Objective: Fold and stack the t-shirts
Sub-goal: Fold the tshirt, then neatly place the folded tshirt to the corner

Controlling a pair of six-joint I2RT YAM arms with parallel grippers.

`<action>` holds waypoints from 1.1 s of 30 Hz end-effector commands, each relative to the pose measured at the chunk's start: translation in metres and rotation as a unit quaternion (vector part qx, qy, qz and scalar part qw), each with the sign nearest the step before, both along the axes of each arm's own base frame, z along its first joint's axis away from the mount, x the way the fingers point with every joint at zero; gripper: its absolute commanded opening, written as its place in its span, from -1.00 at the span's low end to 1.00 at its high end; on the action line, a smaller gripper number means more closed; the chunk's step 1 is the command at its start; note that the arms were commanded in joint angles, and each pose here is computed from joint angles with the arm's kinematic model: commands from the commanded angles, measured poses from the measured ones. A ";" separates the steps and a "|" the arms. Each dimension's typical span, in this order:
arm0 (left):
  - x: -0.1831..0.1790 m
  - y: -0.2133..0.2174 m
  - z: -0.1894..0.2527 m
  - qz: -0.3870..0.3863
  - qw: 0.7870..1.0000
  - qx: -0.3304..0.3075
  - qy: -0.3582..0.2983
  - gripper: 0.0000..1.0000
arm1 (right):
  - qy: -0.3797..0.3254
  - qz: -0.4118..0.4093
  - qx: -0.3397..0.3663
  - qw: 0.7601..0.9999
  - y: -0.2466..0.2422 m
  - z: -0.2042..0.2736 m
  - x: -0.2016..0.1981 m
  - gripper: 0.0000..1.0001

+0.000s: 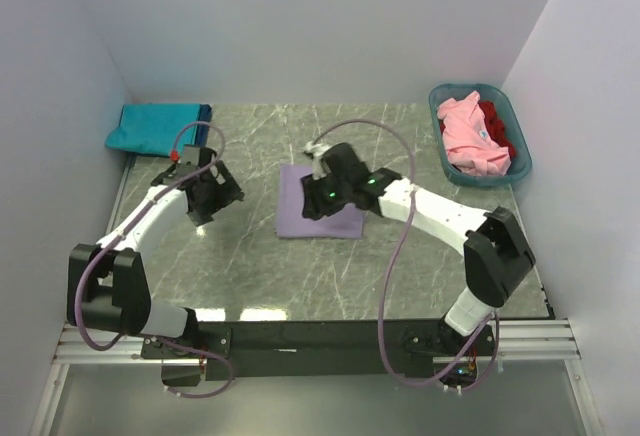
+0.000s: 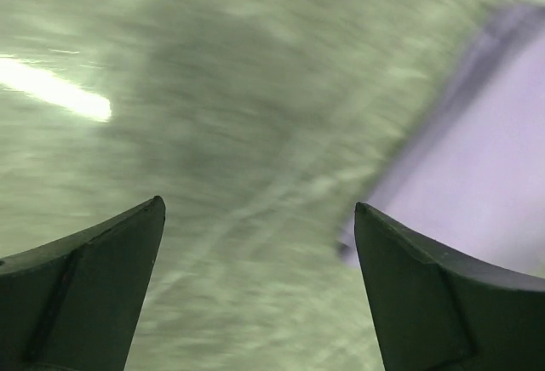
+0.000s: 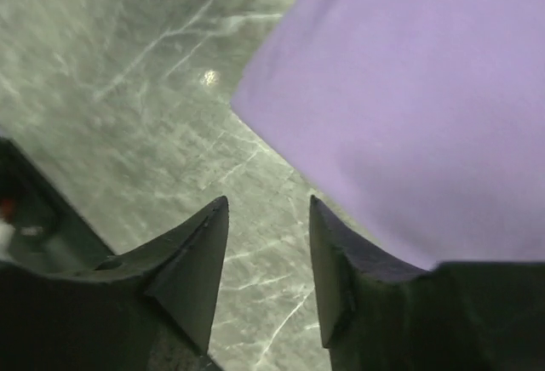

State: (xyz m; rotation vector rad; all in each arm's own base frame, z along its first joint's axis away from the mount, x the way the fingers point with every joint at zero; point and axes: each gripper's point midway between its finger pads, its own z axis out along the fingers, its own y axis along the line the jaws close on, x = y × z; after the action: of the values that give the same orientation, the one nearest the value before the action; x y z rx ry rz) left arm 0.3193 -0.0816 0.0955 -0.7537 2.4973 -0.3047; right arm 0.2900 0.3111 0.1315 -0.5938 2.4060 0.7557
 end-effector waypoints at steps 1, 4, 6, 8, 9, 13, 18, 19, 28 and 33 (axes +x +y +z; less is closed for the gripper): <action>-0.013 0.046 0.001 0.022 0.997 0.071 0.021 0.99 | -0.095 0.006 -0.126 0.987 -0.003 -0.006 0.008 0.02; -0.017 0.065 -0.008 0.045 0.997 0.054 0.022 0.99 | -0.136 0.048 -0.162 0.976 0.027 -0.009 -0.001 0.09; -0.022 0.071 -0.016 0.054 0.998 0.032 0.026 0.99 | -0.155 0.078 -0.179 0.969 0.048 -0.015 -0.008 0.12; -0.019 0.071 -0.018 0.054 0.998 0.015 0.016 0.99 | -0.167 0.091 -0.196 0.962 0.061 -0.022 -0.010 0.12; -0.022 0.071 -0.022 0.053 0.998 0.010 0.019 0.99 | -0.173 0.096 -0.201 0.960 0.066 -0.024 -0.011 0.12; -0.017 0.068 -0.024 0.044 0.999 -0.009 0.019 0.99 | -0.195 0.123 -0.231 0.945 0.085 -0.039 -0.014 0.13; -0.014 0.066 -0.020 0.039 0.999 -0.016 0.010 0.99 | -0.202 0.136 -0.253 0.936 0.099 -0.063 -0.012 0.11; -0.015 0.067 -0.021 0.041 0.999 -0.016 0.010 0.99 | -0.205 0.140 -0.253 0.935 0.102 -0.065 -0.012 0.10; -0.012 0.058 -0.027 0.030 0.998 -0.044 0.019 0.99 | -0.202 0.160 -0.297 0.920 0.104 -0.099 -0.010 -0.16; -0.011 0.048 -0.033 0.012 0.997 -0.069 0.024 0.99 | -0.203 0.163 -0.299 0.918 0.103 -0.100 -0.012 -0.83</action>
State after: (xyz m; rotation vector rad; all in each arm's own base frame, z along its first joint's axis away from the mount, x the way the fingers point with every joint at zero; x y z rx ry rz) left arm 0.3010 -0.0245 0.0588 -0.9133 2.5379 -0.3708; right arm 0.2774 0.4051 0.0254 -1.2845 2.1637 -0.0371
